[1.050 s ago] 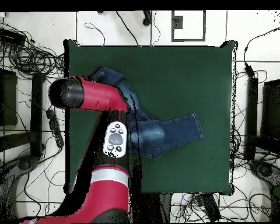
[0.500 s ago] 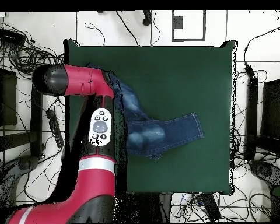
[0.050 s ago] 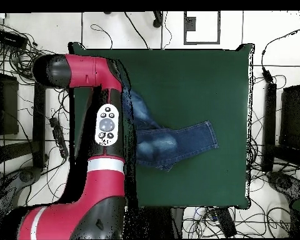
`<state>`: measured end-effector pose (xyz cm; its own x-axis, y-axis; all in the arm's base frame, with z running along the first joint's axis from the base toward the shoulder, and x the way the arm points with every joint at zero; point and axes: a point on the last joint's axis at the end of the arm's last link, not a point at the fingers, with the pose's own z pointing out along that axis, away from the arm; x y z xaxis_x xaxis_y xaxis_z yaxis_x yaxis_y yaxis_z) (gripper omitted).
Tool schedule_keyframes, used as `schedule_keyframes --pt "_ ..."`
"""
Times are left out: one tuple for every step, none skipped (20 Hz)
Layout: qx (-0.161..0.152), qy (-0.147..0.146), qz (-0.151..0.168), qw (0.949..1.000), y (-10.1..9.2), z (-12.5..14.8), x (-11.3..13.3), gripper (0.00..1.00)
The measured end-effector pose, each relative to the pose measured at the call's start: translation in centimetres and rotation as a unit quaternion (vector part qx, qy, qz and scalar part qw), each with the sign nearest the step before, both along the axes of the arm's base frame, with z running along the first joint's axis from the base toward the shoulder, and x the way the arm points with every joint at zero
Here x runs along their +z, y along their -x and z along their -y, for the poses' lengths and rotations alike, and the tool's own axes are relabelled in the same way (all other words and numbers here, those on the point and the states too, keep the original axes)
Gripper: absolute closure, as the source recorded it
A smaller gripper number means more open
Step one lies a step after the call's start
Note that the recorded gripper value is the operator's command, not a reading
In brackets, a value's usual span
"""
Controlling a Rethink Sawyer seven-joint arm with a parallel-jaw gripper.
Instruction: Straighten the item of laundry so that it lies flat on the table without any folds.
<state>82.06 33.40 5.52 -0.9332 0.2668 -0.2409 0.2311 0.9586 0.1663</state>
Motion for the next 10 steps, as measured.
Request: schedule_keyframes --pt "0.0 0.0 0.002 1.0 -0.1 0.0 0.0 0.0" --pt "0.0 0.0 0.003 1.0 -0.2 0.1 0.1 0.0" --pt "0.002 0.001 0.014 0.9999 -1.1 0.3 0.3 0.0" --pt "0.002 0.001 0.016 0.9999 -1.3 0.3 0.5 0.0" --pt "0.003 0.001 0.02 0.9998 -1.6 0.4 0.6 0.0" --pt "0.003 0.001 0.022 0.9998 -1.7 0.4 0.7 0.0" --pt "0.005 -0.001 0.028 0.9996 -2.2 0.4 1.0 0.0" --pt "0.006 -0.001 0.032 0.9995 -2.5 0.3 1.3 0.0" --pt "0.008 -0.002 0.034 0.9994 -2.7 0.2 1.5 0.0" --pt "0.01 -0.002 0.038 0.9992 -2.9 0.0 1.8 0.0"
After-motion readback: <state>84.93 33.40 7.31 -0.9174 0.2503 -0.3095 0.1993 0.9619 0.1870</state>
